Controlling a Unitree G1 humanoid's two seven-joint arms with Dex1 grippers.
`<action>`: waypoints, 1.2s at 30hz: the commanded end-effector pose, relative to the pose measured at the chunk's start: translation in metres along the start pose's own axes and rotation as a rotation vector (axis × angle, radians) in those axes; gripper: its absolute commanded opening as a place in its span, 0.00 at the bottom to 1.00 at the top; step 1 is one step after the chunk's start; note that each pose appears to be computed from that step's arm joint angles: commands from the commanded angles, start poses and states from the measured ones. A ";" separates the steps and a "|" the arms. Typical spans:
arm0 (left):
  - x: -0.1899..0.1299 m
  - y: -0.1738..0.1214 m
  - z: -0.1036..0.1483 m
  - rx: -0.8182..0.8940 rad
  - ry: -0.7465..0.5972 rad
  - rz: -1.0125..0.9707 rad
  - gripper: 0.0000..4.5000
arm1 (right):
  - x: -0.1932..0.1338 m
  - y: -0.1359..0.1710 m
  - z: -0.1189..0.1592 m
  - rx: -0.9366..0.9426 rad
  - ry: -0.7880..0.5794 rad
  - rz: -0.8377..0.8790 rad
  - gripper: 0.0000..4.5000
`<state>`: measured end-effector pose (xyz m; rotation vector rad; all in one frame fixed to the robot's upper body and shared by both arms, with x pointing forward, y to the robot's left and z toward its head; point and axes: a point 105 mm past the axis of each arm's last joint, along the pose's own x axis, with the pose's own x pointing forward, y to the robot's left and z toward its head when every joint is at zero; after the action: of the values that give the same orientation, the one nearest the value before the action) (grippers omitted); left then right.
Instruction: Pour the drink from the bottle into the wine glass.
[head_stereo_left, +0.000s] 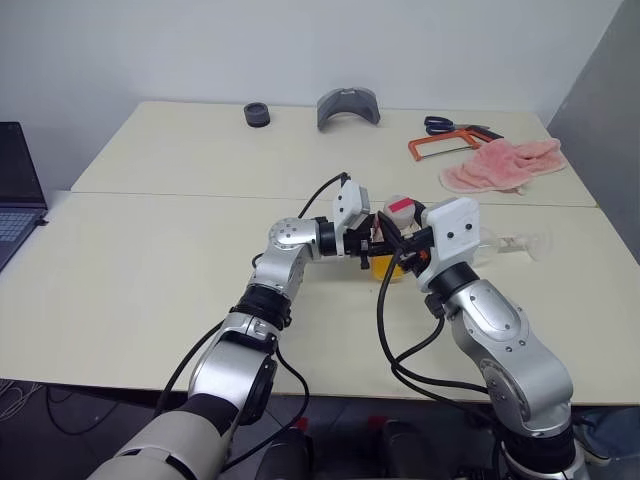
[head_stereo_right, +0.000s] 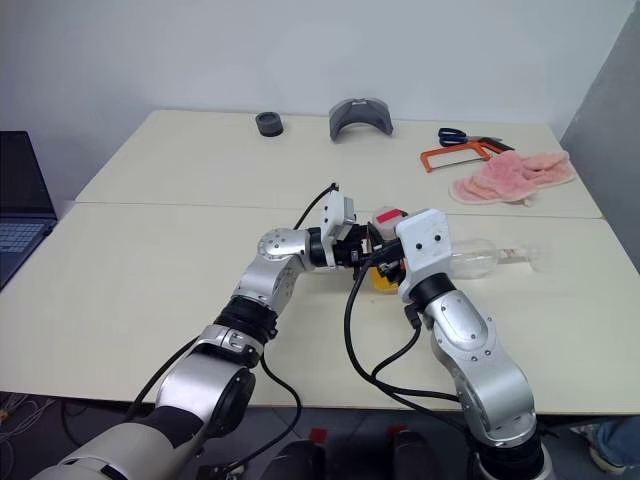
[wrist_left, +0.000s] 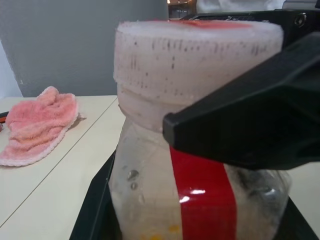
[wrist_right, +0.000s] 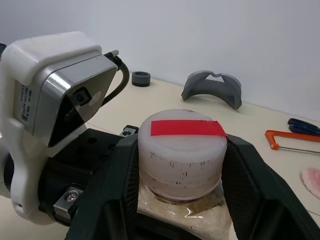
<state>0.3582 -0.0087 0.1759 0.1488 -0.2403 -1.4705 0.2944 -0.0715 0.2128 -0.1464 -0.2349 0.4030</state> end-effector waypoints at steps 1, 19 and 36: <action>0.001 0.001 0.011 0.049 -0.012 -0.011 0.38 | -0.003 -0.002 0.022 0.006 -0.110 0.008 0.43; -0.002 0.001 0.011 0.050 -0.010 -0.013 0.38 | 0.001 -0.001 0.022 0.025 -0.127 0.014 0.73; -0.001 0.000 0.011 0.055 -0.008 -0.018 0.38 | 0.003 0.001 0.016 0.008 -0.092 0.045 0.46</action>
<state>0.3579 -0.0047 0.1724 0.1626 -0.2236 -1.4729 0.2965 -0.0682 0.2183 -0.1244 -0.2794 0.4422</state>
